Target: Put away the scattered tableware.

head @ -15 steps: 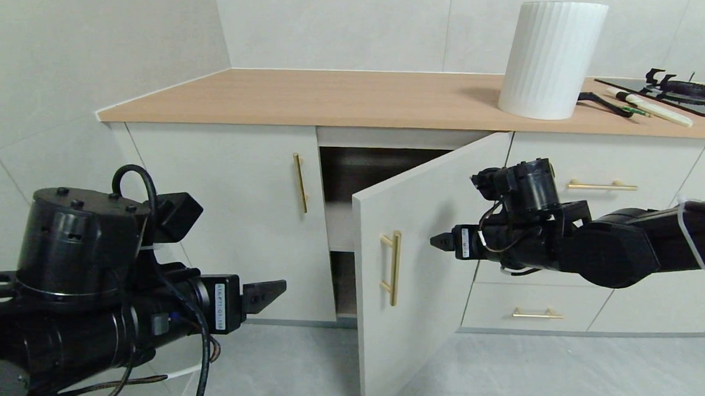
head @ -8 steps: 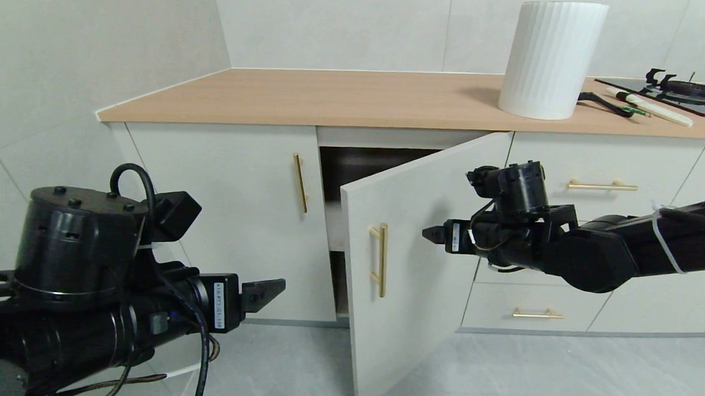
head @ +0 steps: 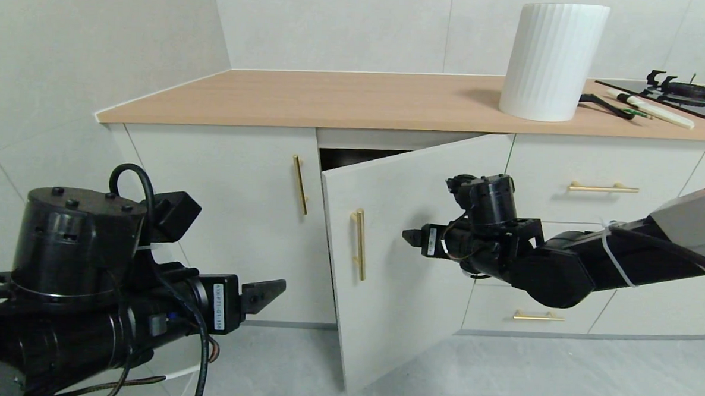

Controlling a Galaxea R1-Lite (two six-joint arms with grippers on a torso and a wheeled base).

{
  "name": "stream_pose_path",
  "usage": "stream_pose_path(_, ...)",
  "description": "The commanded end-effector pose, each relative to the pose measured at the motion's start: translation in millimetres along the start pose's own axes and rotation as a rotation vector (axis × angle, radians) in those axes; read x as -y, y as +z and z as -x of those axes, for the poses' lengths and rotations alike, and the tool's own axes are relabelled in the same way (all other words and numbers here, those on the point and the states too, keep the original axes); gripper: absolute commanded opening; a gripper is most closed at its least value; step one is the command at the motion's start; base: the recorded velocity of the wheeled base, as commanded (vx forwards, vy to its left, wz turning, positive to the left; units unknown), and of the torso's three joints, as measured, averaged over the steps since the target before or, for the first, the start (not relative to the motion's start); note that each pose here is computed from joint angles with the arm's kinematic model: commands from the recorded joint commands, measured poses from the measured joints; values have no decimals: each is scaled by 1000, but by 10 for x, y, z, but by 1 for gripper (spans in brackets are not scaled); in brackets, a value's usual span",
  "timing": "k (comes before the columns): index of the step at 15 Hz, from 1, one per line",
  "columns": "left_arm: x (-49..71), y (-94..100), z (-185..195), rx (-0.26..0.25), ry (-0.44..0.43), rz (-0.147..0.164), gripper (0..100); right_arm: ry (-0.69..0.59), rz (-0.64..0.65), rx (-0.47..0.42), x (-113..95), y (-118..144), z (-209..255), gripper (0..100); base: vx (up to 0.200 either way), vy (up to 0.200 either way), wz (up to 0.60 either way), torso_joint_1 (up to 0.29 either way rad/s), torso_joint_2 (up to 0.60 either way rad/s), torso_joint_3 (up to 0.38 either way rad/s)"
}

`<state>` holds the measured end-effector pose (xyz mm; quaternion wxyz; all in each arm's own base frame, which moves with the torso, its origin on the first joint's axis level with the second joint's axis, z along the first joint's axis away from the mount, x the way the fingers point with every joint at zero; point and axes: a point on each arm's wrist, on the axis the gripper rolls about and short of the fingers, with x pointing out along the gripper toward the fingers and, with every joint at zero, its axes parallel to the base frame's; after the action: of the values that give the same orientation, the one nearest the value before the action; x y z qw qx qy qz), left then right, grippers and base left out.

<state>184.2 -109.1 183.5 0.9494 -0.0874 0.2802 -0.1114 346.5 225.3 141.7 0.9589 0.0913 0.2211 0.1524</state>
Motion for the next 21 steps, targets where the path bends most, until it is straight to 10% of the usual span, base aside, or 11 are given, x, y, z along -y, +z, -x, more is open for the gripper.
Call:
stream_pose_path(1, 1, 1, -4, 0, 0, 0, 100, -1, 2, -12, -7, -42, -33, 100, 0, 0, 0, 0, 0, 0)
stream_pose_path(12, -1, 10, -19, 7, 21, 2, 100, -7, -273, 56, -388, 47, -411, 100, 0, 0, 0, 0, 0, 0)
stream_pose_path(21, -2, 4, -23, 4, 22, 1, 100, -111, -402, 159, -137, 135, -891, 100, 0, 0, 0, 0, 0, 0)
